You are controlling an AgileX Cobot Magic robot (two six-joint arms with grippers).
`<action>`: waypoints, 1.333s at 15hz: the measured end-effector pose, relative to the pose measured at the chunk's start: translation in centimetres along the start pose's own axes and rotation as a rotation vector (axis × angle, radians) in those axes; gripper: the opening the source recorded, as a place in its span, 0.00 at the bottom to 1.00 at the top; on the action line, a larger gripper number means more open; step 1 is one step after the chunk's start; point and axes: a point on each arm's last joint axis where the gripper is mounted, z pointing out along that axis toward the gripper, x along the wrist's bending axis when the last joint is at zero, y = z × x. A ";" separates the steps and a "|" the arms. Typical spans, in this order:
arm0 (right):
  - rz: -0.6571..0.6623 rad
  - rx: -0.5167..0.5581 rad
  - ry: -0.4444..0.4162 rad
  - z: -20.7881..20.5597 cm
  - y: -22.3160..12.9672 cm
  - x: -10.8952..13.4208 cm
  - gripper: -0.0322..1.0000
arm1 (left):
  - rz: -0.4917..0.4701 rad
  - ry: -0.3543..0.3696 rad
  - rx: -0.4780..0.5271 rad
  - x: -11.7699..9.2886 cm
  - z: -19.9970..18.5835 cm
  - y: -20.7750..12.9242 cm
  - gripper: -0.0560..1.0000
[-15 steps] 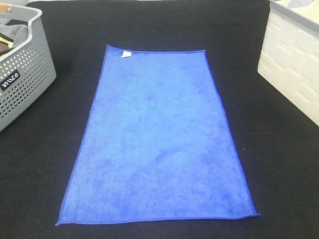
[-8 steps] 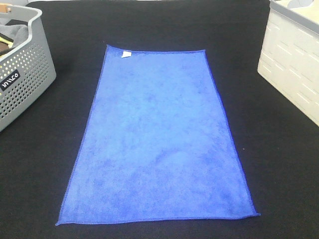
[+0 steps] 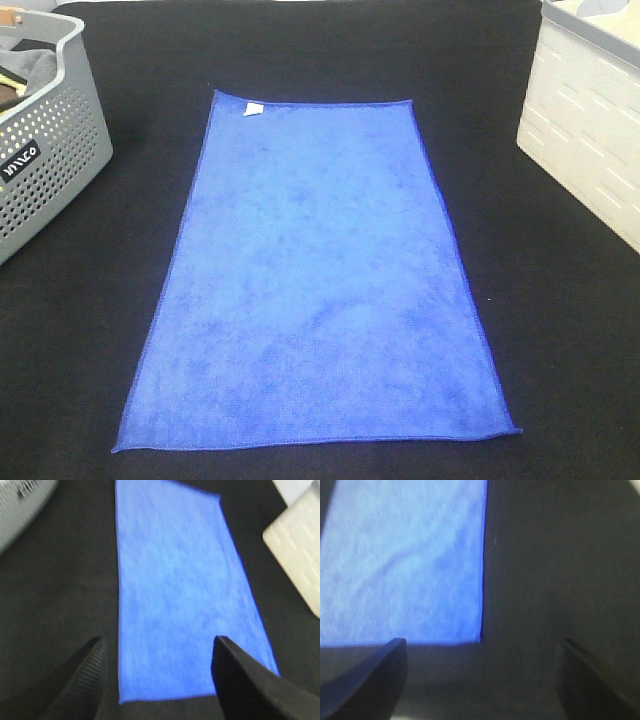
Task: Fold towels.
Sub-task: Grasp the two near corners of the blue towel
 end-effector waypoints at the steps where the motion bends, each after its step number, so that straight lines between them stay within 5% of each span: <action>1: 0.028 0.114 -0.009 2.1 0.7 -0.2 0.76 | -0.031 -0.012 0.131 0.5 2.7 0.4 0.61; 4: 0.017 0.268 0.014 6.1 1.7 -0.6 0.76 | -0.059 -0.042 0.325 1.6 7.4 0.4 0.61; 10: 0.038 0.376 0.133 12.9 2.6 -0.8 0.76 | -0.131 -0.024 0.613 5.0 14.9 -2.1 0.61; 20: 0.100 0.554 0.156 21.7 -0.3 -3.0 0.76 | -0.215 -0.016 0.711 8.6 21.2 -6.3 0.62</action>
